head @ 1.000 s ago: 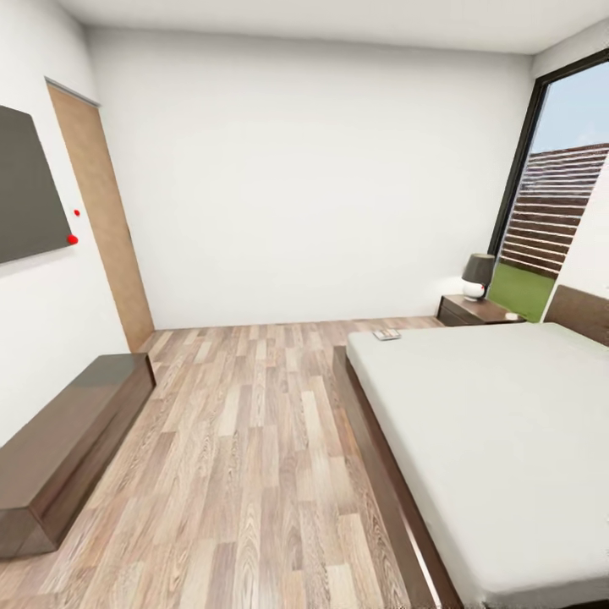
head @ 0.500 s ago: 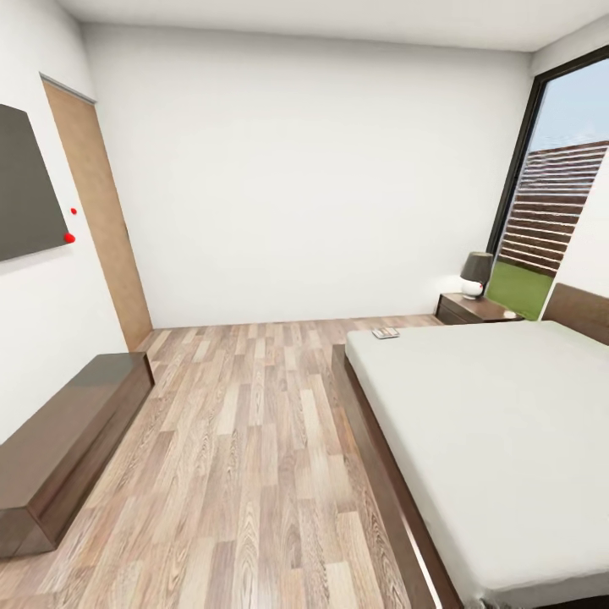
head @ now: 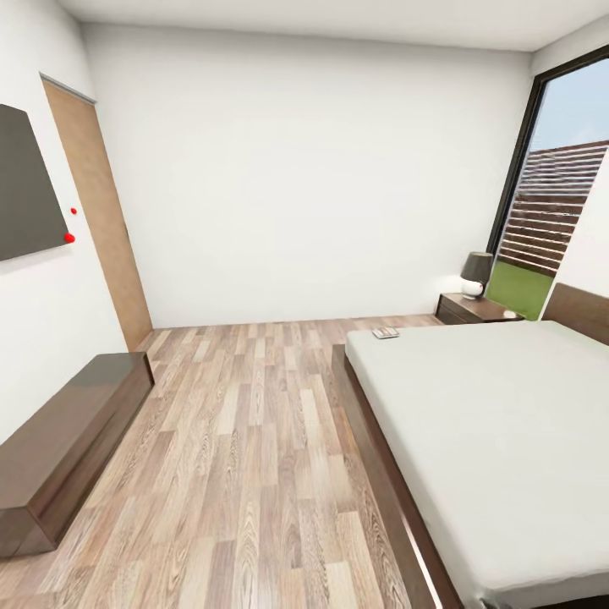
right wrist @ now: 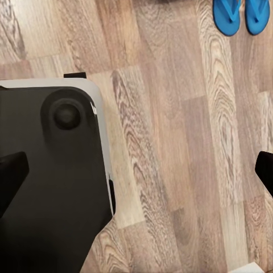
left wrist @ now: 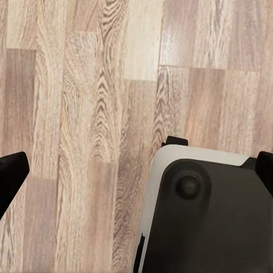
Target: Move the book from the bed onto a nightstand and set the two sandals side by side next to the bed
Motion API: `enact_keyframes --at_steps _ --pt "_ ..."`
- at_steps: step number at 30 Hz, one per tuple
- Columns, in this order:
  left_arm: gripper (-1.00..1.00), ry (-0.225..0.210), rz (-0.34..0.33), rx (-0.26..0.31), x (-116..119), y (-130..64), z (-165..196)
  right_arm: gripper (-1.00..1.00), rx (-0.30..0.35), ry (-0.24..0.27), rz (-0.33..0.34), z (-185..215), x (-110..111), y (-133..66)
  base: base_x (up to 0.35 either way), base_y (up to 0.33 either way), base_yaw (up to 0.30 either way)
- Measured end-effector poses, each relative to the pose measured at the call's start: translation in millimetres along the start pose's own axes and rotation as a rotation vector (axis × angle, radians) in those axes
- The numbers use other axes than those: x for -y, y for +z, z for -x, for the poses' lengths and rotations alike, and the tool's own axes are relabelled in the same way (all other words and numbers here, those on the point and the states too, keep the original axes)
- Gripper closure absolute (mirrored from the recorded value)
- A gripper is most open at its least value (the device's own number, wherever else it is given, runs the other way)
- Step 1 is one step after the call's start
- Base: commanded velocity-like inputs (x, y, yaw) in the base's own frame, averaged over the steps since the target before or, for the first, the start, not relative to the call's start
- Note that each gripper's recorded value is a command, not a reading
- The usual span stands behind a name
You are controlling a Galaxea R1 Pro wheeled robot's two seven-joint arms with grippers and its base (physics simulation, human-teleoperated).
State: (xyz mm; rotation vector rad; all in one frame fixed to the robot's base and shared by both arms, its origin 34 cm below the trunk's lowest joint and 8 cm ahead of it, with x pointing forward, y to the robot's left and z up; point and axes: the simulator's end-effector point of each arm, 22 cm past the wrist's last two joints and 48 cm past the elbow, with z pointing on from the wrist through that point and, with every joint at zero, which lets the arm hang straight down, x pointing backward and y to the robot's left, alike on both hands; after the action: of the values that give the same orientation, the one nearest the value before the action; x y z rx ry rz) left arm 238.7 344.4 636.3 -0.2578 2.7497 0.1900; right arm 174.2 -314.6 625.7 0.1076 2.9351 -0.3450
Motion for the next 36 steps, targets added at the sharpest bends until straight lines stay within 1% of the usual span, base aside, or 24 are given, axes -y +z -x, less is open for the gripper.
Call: enact_keyframes --at_steps 28,36 --pt "-1.00 -0.002 0.003 -0.001 -1.1 0.1 0.3 -1.00 0.001 0.000 0.002 0.6 -1.7 -0.2 0.000 0.001 0.001" --pt "-1.00 -0.001 0.003 -0.001 -1.1 0.1 0.2 -1.00 0.001 0.000 0.003 0.6 -1.8 -0.2 0.000 0.103 0.105"
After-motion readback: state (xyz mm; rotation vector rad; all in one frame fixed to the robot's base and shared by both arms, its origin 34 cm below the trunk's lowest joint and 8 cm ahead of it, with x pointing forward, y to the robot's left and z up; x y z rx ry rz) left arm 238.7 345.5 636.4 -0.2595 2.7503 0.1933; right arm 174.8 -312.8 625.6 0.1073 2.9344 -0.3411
